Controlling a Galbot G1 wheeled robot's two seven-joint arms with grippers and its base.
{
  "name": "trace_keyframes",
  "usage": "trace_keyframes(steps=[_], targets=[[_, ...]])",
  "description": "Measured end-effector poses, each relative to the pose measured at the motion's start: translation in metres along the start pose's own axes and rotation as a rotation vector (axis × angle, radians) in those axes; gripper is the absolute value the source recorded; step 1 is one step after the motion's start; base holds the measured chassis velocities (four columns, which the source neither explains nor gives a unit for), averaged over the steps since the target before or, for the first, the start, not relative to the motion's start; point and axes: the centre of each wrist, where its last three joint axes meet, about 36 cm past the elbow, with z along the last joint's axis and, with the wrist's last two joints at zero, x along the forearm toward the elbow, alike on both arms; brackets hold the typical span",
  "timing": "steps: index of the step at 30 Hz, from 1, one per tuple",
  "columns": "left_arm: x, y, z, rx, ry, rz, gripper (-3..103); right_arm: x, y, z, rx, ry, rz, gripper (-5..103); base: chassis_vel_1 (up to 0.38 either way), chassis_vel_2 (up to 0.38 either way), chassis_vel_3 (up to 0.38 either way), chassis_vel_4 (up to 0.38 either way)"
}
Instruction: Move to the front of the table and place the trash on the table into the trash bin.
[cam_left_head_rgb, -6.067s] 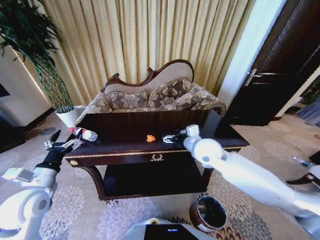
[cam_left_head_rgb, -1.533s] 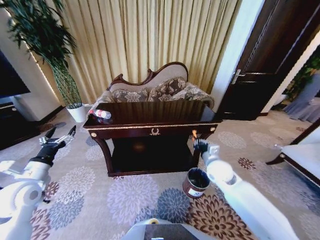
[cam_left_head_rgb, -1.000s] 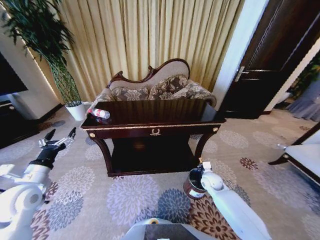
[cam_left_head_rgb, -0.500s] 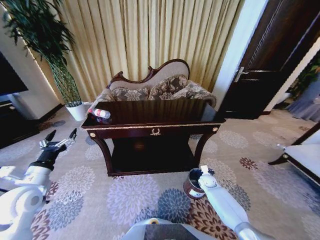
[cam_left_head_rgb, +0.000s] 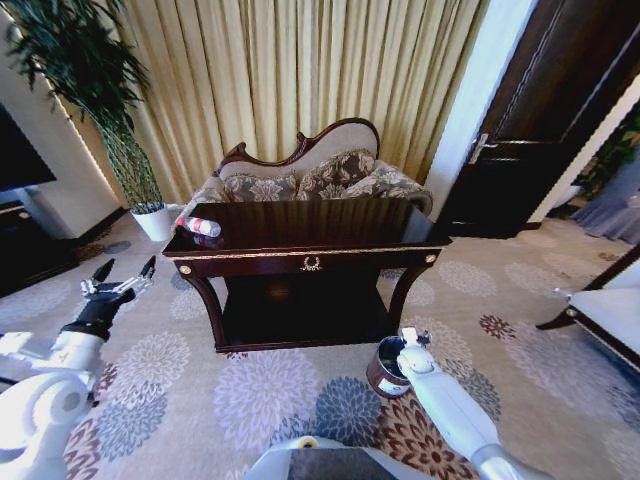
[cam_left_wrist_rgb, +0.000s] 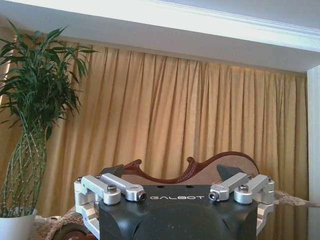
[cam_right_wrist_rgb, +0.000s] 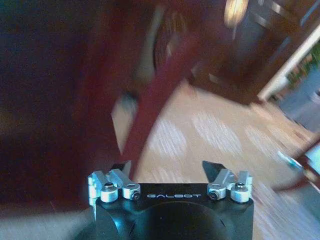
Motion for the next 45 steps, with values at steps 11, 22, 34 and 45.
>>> trace_keyframes(steps=[11,22,34,45], targets=[[0.001,-0.009,-0.008,-0.022,-0.015,0.015,100,0.133,-0.02,-0.13,-0.316,-0.497,-0.276,100,0.0,0.0,0.0,0.0],[0.001,-0.016,-0.014,-0.024,-0.013,0.008,100,0.191,-0.041,-0.157,-0.306,-0.592,-0.385,100,0.0,0.0,0.0,0.0],[0.001,-0.019,-0.014,-0.028,-0.012,0.011,100,0.198,-0.035,-0.15,-0.266,-0.588,-0.418,100,-0.008,0.014,0.012,-0.01],[0.002,-0.022,-0.016,-0.027,-0.009,0.014,100,0.199,-0.035,-0.152,-0.252,-0.594,-0.423,100,-0.171,0.165,0.169,-0.173]])
